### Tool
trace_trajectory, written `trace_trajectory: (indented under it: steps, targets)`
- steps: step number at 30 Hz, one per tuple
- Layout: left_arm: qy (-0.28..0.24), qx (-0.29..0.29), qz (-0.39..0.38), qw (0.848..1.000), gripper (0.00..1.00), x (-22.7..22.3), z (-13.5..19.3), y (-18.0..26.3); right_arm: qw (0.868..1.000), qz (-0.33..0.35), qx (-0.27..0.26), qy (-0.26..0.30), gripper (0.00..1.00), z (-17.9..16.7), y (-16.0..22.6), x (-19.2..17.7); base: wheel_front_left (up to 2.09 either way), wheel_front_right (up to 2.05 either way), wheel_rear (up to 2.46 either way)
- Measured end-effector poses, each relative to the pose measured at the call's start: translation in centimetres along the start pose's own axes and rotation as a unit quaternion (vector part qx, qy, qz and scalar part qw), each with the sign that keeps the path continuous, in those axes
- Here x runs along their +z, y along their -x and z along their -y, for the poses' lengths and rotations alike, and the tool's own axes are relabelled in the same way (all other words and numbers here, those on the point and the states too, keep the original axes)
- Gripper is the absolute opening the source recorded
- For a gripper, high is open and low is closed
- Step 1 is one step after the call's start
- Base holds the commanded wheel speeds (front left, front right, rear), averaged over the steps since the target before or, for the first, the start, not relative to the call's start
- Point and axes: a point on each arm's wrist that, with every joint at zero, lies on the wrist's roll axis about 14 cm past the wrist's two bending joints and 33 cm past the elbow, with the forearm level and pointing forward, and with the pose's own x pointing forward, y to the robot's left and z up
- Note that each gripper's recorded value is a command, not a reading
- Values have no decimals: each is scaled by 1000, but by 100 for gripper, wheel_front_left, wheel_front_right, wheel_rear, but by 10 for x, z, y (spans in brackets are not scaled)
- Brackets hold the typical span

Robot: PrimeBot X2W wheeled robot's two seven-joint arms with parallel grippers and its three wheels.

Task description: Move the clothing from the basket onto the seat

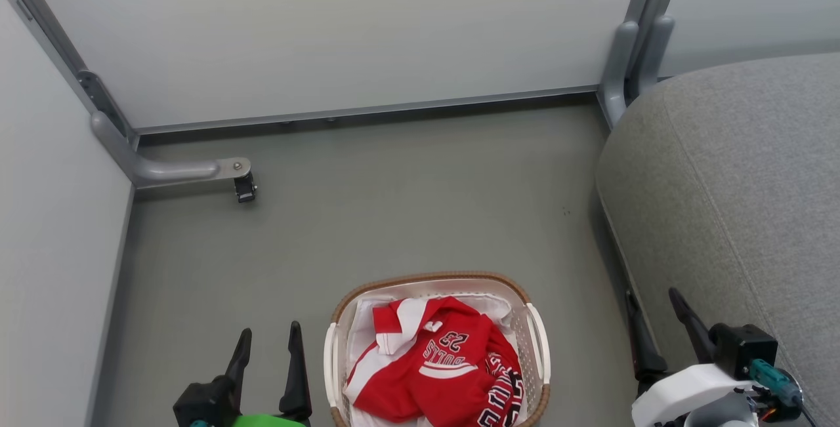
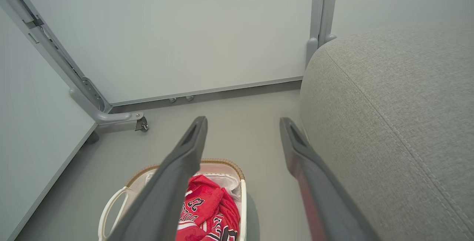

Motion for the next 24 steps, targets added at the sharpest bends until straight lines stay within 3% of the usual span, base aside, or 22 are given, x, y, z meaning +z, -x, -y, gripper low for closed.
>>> trace_trajectory:
  steps: [8, 17, 24]
  targets:
    - [-39, -38, -5, 999, 100, -1, 14, -19, 1000, 6, -7, 2, 100, 6, -15, 4, 0, 0, 0]
    - [-105, -117, -4, 988, 100, -1, 43, -75, 1000, 22, -17, 7, 100, 18, -51, 11, 0, 0, 0]
    - [-145, -170, -78, 972, 100, -53, 53, -112, 999, 21, -33, 6, 100, 34, -81, 3, 0, 0, 0]
